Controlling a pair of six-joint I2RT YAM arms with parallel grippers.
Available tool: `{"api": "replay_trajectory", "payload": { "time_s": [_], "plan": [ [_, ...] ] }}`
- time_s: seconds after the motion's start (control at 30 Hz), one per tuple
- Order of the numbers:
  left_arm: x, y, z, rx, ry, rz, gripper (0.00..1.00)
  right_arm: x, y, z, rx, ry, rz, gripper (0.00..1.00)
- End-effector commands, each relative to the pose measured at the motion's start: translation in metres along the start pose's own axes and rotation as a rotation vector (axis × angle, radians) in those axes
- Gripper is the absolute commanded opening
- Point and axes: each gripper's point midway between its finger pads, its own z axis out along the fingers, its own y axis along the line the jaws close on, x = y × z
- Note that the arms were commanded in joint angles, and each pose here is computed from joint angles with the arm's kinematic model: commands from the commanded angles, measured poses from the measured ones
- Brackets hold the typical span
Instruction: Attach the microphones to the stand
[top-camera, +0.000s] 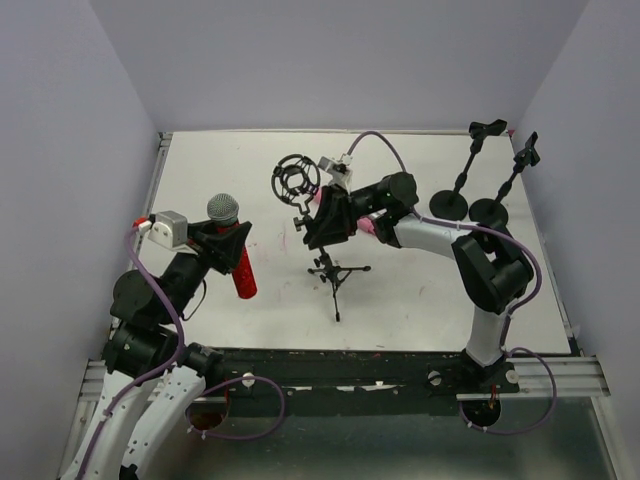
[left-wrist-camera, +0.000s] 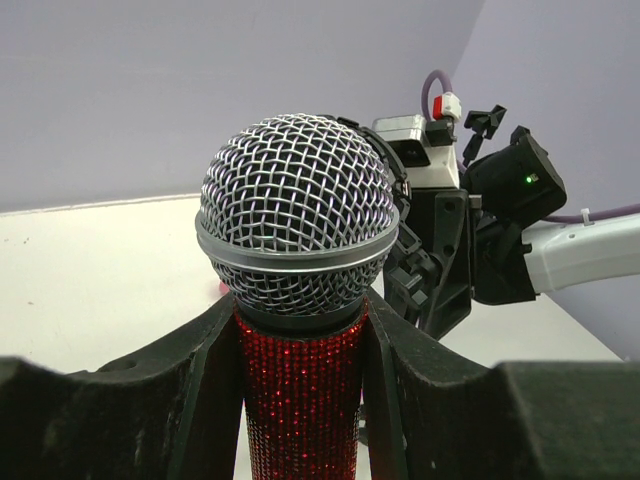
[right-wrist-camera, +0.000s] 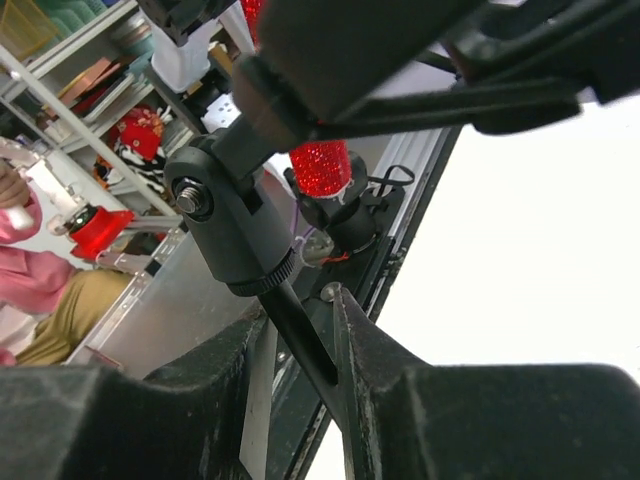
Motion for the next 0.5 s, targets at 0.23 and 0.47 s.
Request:
{"api": "replay_trajectory", "payload": {
  "time_s": [0.23,0.47],
  "plan": [
    [-0.041,-0.025,0.001,0.102,-0.077,0.031,0.0,0.016,0.028,-0.016,-0.06,0.036,-0.388,0.41],
    [-0.044,-0.032,0.001,0.131,-0.079,0.015,0.0,0.019,0.033,-0.023,-0.05,0.046,-0.408,0.48]
  ]
}}
